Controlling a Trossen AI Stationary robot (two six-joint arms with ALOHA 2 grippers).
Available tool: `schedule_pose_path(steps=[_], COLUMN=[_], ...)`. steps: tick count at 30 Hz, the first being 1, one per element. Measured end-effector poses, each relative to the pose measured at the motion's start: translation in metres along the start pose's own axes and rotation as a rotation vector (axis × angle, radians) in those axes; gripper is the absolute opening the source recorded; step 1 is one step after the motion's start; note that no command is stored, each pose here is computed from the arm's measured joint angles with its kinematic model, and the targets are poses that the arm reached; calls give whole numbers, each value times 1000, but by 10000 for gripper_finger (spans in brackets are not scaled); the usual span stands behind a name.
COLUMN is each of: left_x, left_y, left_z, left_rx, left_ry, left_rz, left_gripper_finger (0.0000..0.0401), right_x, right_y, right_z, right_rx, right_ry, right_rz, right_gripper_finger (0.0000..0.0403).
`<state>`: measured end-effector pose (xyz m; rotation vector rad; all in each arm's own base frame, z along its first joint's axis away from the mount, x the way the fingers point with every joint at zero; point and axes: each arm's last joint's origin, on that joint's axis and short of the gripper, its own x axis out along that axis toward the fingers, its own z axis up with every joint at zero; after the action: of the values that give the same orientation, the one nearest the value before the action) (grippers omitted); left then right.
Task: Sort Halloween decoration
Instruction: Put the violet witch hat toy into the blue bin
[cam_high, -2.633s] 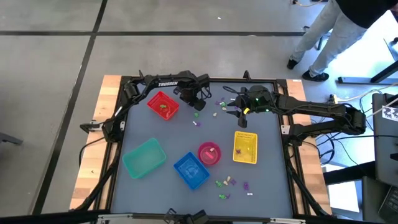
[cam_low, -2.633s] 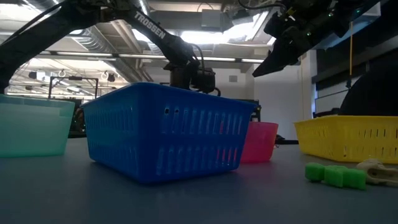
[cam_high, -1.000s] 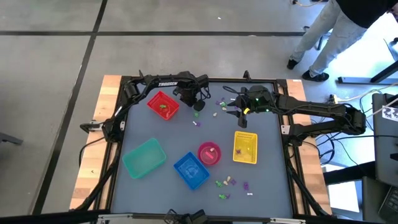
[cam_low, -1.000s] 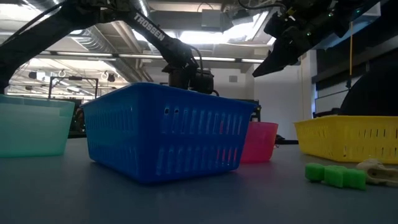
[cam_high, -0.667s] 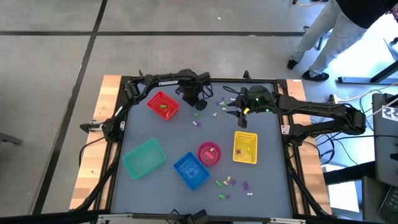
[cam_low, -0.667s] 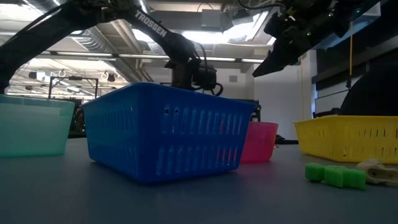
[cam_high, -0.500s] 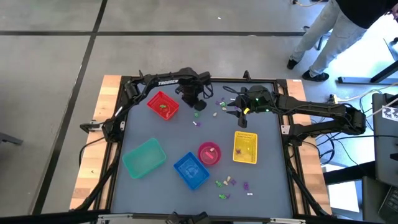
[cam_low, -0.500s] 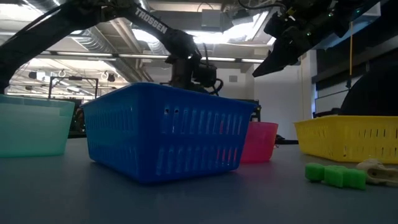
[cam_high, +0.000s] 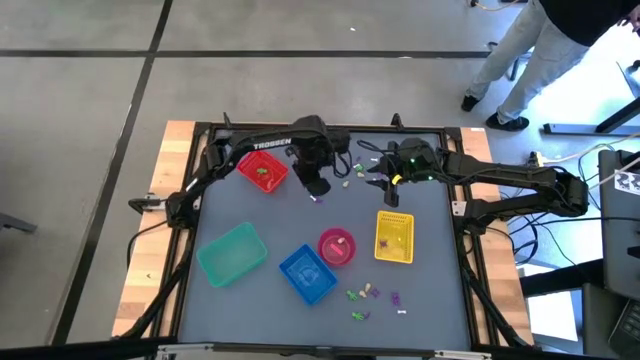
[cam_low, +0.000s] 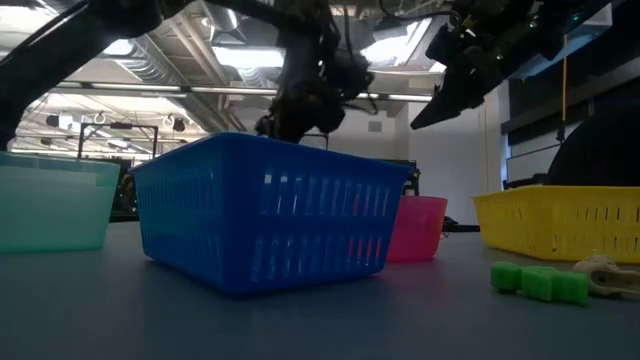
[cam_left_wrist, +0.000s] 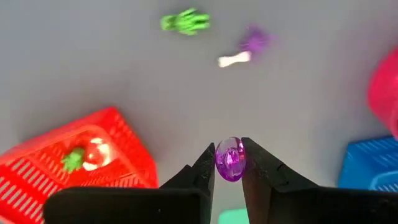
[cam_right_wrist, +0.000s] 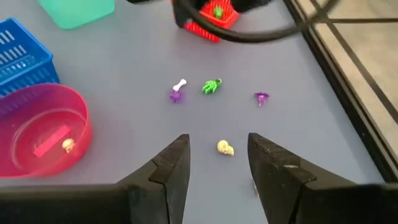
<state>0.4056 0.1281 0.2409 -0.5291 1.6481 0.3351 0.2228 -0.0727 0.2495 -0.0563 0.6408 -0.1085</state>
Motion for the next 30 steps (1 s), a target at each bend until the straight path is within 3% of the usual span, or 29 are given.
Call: schedule_pose_path(steps=[13,30], left_x=[5,35], left_y=[-100,-203], left_z=[-39,-104], left_rx=[159,4], left_ry=[-10,-53], left_rz=[-7,11], left_gripper_finger=[37,41], right_x=[0,0], right_y=[0,0], right_z=[-2,-2], right_rx=[3,3], right_ry=[17,17], right_rz=[4,4], right_gripper_finger=[159,159])
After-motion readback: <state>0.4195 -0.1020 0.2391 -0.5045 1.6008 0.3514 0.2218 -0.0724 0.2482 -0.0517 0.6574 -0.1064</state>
